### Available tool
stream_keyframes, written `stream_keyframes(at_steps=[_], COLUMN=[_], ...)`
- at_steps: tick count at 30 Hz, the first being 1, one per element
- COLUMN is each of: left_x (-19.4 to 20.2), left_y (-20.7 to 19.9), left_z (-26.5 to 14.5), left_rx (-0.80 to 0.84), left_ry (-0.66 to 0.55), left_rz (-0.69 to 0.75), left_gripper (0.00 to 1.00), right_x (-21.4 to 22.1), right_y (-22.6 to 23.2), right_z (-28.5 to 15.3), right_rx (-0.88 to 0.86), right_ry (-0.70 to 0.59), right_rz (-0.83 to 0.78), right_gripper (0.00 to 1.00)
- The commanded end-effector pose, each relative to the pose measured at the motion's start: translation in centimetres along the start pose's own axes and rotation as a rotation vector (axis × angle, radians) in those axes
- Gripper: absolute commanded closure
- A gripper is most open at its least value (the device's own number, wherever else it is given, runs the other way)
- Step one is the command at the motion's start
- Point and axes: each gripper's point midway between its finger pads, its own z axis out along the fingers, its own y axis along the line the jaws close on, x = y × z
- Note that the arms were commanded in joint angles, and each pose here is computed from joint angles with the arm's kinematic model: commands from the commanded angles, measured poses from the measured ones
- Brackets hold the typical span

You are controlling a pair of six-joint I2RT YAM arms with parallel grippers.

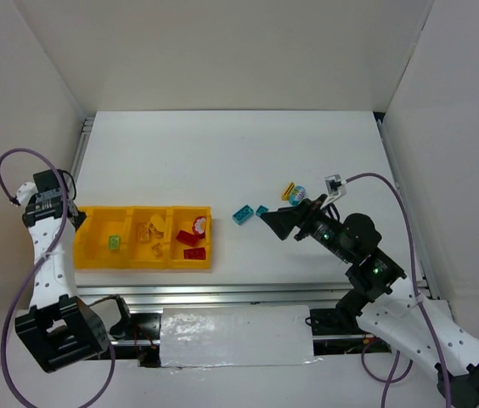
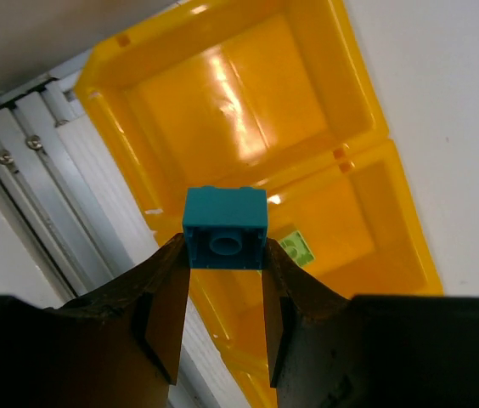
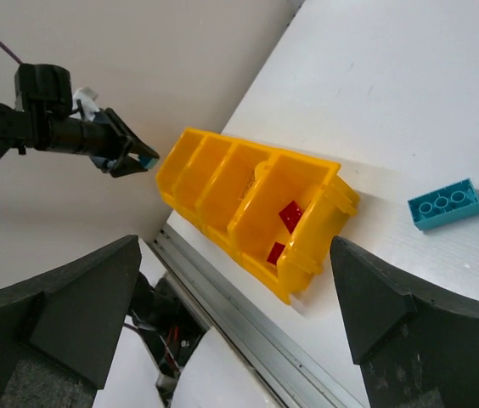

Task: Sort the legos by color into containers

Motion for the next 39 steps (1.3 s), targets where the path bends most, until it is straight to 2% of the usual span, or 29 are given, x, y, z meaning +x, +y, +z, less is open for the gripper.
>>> stream_keyframes(at_steps=[1,7,9,10,15,16,18,19,23,26,29,31,33,36,39], left_x=[-2.5,-1.9,-2.0,-2.1,-2.0,-2.1,-1.9,-1.9,-1.7,-1.6,-0.9,0.2,2.7,5.6,7.7], left_y=[2.1,4.0,4.0,3.2,3.1,3.1,3.4,3.4,2.7,0.7,-3.6,-6.9,-9.7,-11.9,-12.5], left_z=[0.1,2.2,2.5,2.8,3.5,3.7,4.0,4.1,4.2,3.3,0.5,-2.8,-5.8,-10.3,-12.9], left_rx=[-0.121,-0.231,-0.226,-0.179,-0.159,-0.156,-0.154,-0.149,-0.101,0.03,0.248,0.402,0.552,0.752,0.82], left_ry=[-0.08,-0.001,0.001,0.005,0.032,0.033,0.053,0.061,0.082,0.072,0.019,-0.036,-0.037,-0.06,-0.075], left_rz=[-0.077,-0.082,-0.086,-0.076,-0.087,-0.094,-0.111,-0.11,-0.105,-0.064,0.047,0.162,0.28,0.399,0.48], left_gripper=[1.0,1.0,1.0,0.96,0.58,0.4,0.26,0.02,0.01,0.0,0.0,0.0,0.0,0.0,0.01], right_x=[-0.8,-0.3,-0.1,-0.1,0.3,0.3,0.4,0.5,1.0,1.6,2.6,3.7,4.0,4.7,4.0], right_y=[0.7,1.1,1.3,1.4,1.6,1.6,1.7,1.7,1.4,-0.2,-4.5,-7.2,-8.8,-11.8,-13.9], right_z=[-0.1,0.3,0.5,0.6,0.8,0.8,0.7,0.8,1.2,2.1,3.3,4.0,4.5,5.3,5.9], right_rx=[-0.016,-0.045,-0.055,-0.06,-0.07,-0.071,-0.076,-0.078,-0.072,0.013,0.26,0.427,0.533,0.718,0.858], right_ry=[-0.004,0.017,0.029,0.035,0.065,0.066,0.07,0.072,0.099,0.132,0.186,0.249,0.255,0.303,0.268], right_rz=[-0.04,-0.029,-0.023,-0.022,-0.029,-0.029,-0.031,-0.031,-0.025,-0.012,0.021,0.028,-0.017,-0.063,-0.072], right_gripper=[0.0,0.0,0.0,0.0,0.0,0.0,0.0,0.0,0.0,0.0,0.0,0.0,0.0,0.0,0.0])
